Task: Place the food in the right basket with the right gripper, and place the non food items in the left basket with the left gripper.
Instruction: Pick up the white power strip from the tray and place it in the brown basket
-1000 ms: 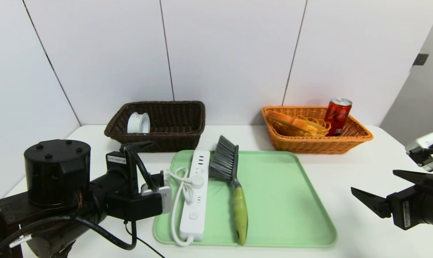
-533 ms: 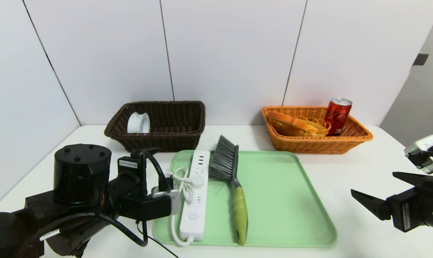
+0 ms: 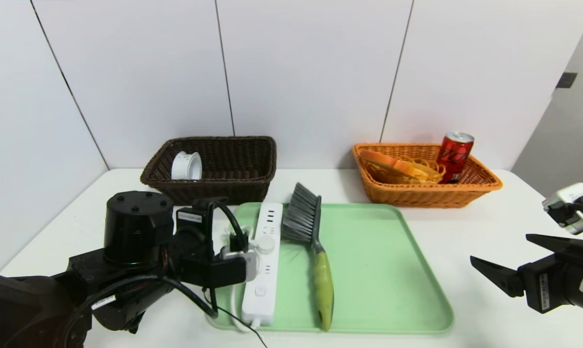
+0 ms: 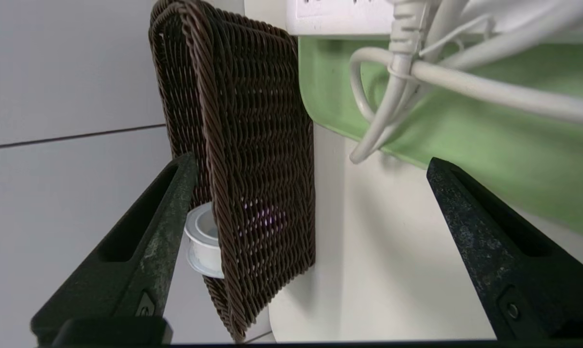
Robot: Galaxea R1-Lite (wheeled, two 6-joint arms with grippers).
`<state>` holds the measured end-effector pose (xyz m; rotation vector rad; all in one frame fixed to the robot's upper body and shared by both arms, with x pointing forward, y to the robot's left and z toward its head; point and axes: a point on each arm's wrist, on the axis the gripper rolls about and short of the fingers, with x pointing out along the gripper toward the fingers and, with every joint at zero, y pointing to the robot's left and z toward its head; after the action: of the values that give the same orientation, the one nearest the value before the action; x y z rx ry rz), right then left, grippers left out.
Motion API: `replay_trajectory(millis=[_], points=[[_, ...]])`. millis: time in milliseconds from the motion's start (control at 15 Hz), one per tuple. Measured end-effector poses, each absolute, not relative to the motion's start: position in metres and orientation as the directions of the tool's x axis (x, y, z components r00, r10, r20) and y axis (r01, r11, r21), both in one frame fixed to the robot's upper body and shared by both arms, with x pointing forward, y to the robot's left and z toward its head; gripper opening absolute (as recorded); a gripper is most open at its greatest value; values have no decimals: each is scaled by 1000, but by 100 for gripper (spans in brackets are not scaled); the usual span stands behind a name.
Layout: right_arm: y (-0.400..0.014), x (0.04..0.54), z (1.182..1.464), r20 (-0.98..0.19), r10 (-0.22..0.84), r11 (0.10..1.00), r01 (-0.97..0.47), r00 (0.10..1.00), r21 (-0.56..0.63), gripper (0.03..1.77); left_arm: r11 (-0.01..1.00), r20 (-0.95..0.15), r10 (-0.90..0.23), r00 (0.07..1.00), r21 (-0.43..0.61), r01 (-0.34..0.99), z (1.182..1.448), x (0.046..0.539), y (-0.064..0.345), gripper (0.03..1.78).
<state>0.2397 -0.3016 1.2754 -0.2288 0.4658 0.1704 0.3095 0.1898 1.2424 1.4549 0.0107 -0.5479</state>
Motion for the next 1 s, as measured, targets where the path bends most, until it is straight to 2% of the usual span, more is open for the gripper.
replay_trajectory(millis=[1000], points=[[-299,250,1275,-445,110,962,-208,889,-177,170,-21,-370,-366,854,921,389,1225,335,159,169]])
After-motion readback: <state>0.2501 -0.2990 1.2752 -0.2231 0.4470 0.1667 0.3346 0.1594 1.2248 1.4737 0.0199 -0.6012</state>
